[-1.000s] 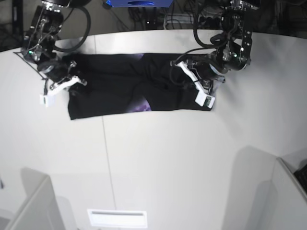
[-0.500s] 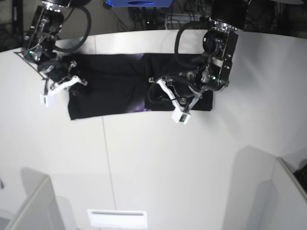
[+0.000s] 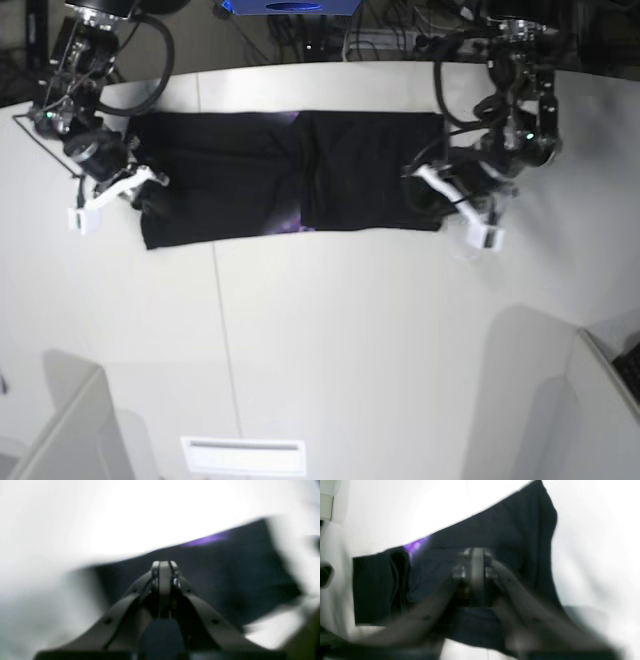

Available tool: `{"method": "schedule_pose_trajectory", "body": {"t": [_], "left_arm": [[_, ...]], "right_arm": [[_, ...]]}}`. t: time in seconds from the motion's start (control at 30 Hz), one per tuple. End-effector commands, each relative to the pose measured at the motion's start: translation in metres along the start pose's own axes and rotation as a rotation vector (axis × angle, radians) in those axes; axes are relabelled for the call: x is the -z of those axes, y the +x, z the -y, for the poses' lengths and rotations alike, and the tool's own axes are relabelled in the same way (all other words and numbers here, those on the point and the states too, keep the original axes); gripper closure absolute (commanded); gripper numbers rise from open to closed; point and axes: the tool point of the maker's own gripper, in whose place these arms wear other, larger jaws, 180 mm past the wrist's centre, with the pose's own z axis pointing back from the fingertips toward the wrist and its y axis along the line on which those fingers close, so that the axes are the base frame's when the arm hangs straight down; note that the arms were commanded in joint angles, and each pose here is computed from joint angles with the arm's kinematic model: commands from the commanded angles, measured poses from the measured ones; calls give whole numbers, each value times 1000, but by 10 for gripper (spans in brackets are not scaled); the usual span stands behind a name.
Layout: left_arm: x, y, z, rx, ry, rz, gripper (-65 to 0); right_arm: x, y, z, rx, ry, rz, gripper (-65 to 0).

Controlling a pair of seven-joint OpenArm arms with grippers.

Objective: Fold the T-shirt properly
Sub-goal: 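Press the folded end flat with the left gripper and release, then move the right gripper to the strip end and grasp it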

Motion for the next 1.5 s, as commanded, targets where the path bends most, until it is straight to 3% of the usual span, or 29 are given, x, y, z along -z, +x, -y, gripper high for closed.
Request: {"method": "schedule_pose_trajectory", "body": {"t": [0.0,0.07,0.1,0.17,0.37,0.63,0.8,1.03,1.17,1.3,1.37,1.47], "left_arm": [[-11,17,-9,3,10,65,0],[-32,14,-47,19,91,73,0],[-44,13,-65,40,123,79,0],[-67,12,-95,81,178,99,0],[-99,-6,-147,45,284,87,0],[-95,-19,-152,23,288,53,0],[-66,-21,-128,111,241,23,0],[-43,-54,-130,59,230,-44,0],[-42,-60,-132,46,230,-57,0],[-42,-58,-130,51,229,-52,0],[-42,-58,-130,51,229,-52,0],[-41,-61,-131,44,230,-59,0]], "right_arm": [[-4,18,-1,-28,4,48,-320],[-4,18,-1,-26,4,47,-509],[-4,17,-1,-25,4,46,-572],[-2,14,6,-2,-6,37,-603],[4,5,50,119,-80,15,-527],[5,-11,78,139,-125,-56,-524],[21,-36,58,80,-76,-166,-524],[22,-55,52,71,-64,-216,-522],[28,-77,35,30,-26,-288,-522],[31,-81,32,38,-20,-295,-515],[31,-79,32,37,-19,-292,-464],[31,-78,32,33,-20,-293,-335]]}}
